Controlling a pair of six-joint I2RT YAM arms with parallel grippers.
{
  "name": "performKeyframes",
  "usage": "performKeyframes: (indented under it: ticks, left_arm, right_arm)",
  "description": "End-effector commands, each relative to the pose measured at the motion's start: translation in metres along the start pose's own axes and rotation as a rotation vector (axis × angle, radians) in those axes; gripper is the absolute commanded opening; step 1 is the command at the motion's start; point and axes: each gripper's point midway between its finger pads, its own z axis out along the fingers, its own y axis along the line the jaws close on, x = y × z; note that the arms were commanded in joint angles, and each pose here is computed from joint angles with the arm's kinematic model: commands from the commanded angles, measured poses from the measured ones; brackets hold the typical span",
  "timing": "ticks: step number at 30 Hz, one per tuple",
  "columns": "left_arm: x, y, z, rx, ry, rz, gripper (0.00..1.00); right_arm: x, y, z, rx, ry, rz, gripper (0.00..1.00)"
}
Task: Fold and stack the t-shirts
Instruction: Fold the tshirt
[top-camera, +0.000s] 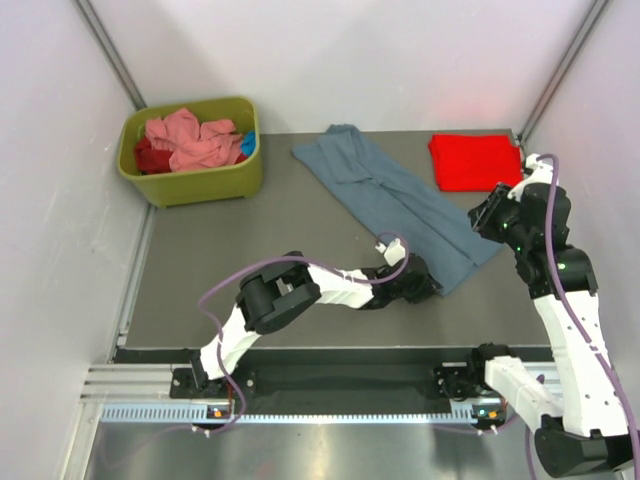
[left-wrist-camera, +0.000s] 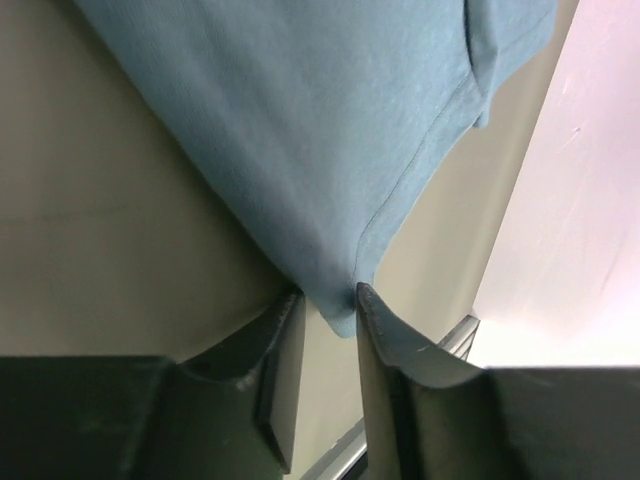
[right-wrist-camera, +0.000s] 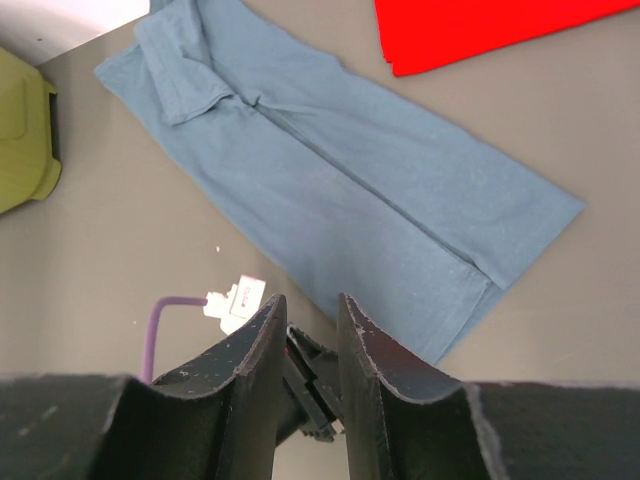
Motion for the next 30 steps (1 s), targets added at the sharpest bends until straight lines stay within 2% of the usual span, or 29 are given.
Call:
performKeyframes:
  ticks: [1,5,9,15,20,21,23,24,29,30]
  left_arm:
    - [0.012,0.002,0.004,-0.010,0.009,-0.008,0.30]
    - [0.009,0.001,0.005,-0.009,0.000,-0.007,0.22]
    - [0.008,-0.002,0.001,0.001,-0.005,0.018,0.00]
    - [0.007,0.000,-0.026,-0.009,-0.004,0.051,0.00]
    - [0.009,0.022,-0.057,-0.084,0.011,0.103,0.00]
    - [0.012,0.039,-0.063,-0.118,0.027,0.114,0.00]
    - [0.014,0.039,-0.076,-0.109,0.054,0.135,0.00]
    - [0.018,0.059,-0.083,-0.160,0.077,0.149,0.00]
    - [0.012,0.082,-0.133,-0.192,0.065,0.164,0.00]
    - [0.010,0.106,-0.144,-0.249,0.069,0.173,0.00]
  right_arm:
    - [-0.004,-0.003,-0.005,0.003,-0.019,-0.002,0.28]
    - [-0.007,-0.003,-0.007,0.002,-0.028,-0.002,0.29]
    - [-0.005,0.001,-0.009,-0.020,-0.021,-0.003,0.28]
    - [0.001,-0.002,-0.008,-0.016,0.002,-0.007,0.29]
    - [0.005,0.000,-0.005,-0.024,0.018,-0.006,0.29]
    - [0.006,0.000,-0.005,-0.027,0.023,-0.005,0.29]
    - [0.009,0.000,-0.003,-0.031,0.033,-0.007,0.29]
    - [0.012,0.001,-0.001,-0.038,0.044,-0.010,0.29]
    - [0.031,-0.001,0.007,-0.055,0.097,-0.017,0.29]
    - [0.034,0.001,0.008,-0.070,0.108,-0.018,0.29]
